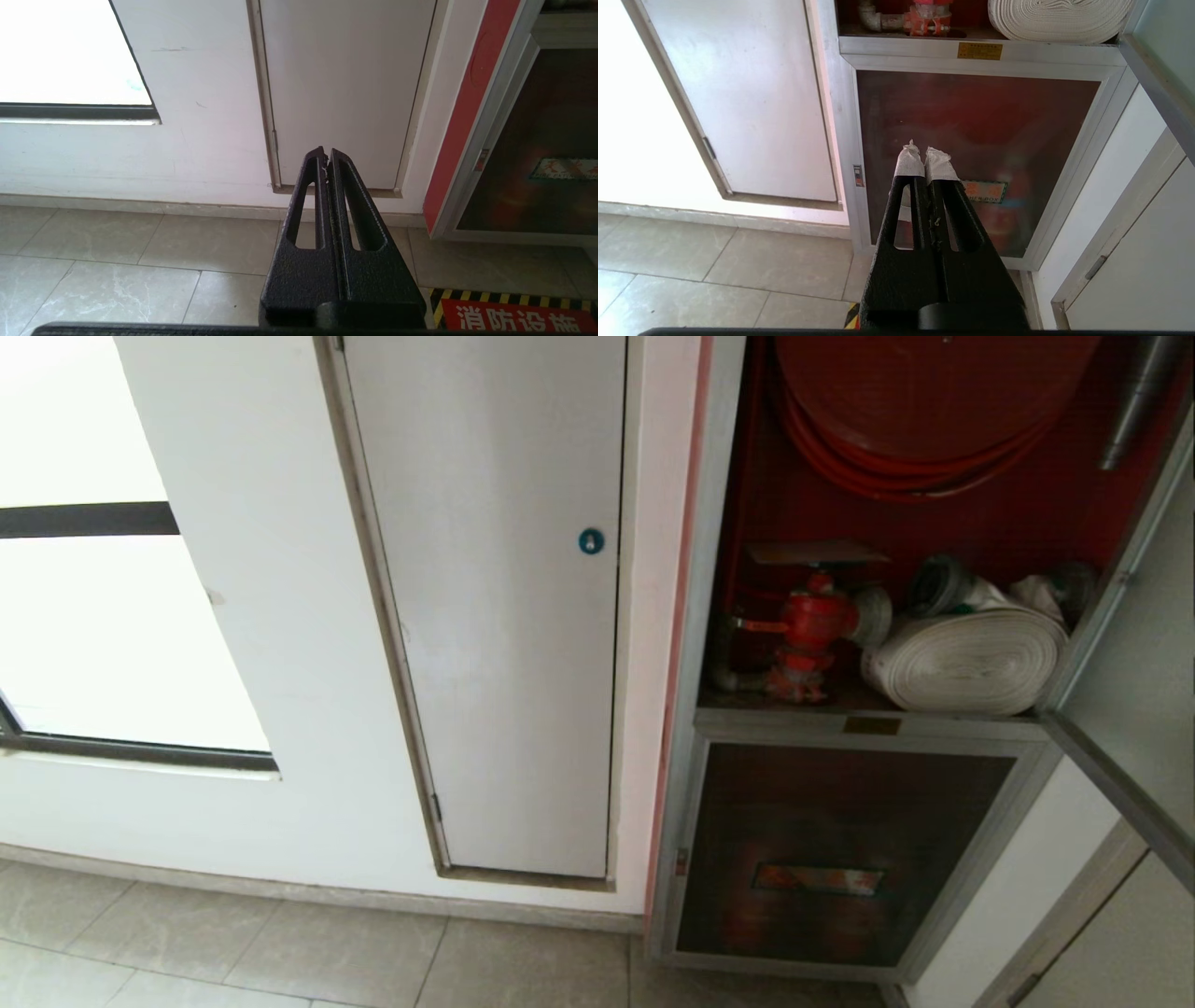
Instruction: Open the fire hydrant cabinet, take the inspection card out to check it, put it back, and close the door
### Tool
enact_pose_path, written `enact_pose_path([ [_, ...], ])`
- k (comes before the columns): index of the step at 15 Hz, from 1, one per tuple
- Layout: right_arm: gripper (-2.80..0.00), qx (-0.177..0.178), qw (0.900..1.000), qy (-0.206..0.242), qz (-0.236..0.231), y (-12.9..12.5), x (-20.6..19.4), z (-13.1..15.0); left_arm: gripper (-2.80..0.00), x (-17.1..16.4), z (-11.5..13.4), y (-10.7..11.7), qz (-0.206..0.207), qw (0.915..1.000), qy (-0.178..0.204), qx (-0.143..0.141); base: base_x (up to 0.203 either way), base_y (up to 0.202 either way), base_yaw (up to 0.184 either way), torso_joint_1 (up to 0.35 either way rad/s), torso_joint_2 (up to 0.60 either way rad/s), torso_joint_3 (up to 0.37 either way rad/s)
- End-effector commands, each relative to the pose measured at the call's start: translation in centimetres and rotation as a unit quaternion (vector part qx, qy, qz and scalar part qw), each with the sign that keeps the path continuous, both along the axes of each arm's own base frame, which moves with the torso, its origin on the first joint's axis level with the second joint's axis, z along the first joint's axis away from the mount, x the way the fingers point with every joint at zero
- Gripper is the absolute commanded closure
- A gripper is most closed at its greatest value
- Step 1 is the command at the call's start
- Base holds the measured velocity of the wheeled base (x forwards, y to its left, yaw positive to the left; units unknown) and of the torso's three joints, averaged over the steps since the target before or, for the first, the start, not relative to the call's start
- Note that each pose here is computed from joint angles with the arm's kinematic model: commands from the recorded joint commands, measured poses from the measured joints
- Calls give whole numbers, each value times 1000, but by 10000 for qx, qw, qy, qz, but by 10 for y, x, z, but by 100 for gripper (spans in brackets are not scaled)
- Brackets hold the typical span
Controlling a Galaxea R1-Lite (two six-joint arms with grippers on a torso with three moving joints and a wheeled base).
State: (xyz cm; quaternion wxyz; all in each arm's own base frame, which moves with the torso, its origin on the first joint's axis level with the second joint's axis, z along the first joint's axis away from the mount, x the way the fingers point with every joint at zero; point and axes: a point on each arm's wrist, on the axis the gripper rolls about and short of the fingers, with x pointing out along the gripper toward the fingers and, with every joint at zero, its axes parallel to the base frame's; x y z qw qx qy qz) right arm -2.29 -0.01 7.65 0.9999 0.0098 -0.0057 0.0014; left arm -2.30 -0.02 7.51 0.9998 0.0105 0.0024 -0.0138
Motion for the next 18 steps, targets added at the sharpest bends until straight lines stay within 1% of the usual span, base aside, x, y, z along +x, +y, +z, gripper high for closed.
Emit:
enact_pose_path([
  [1, 0, 2, 10000, 26, 2, 0, 0, -1, 0, 0, 0, 0, -1, 10000, -3, 2, 0, 0, 0, 0, 0, 0],
  [18, 0, 2, 10000, 26, 2, 0, 0, -1, 0, 0, 0, 0, -7, 10000, -3, 2, 0, 0, 0, 0, 0, 0],
])
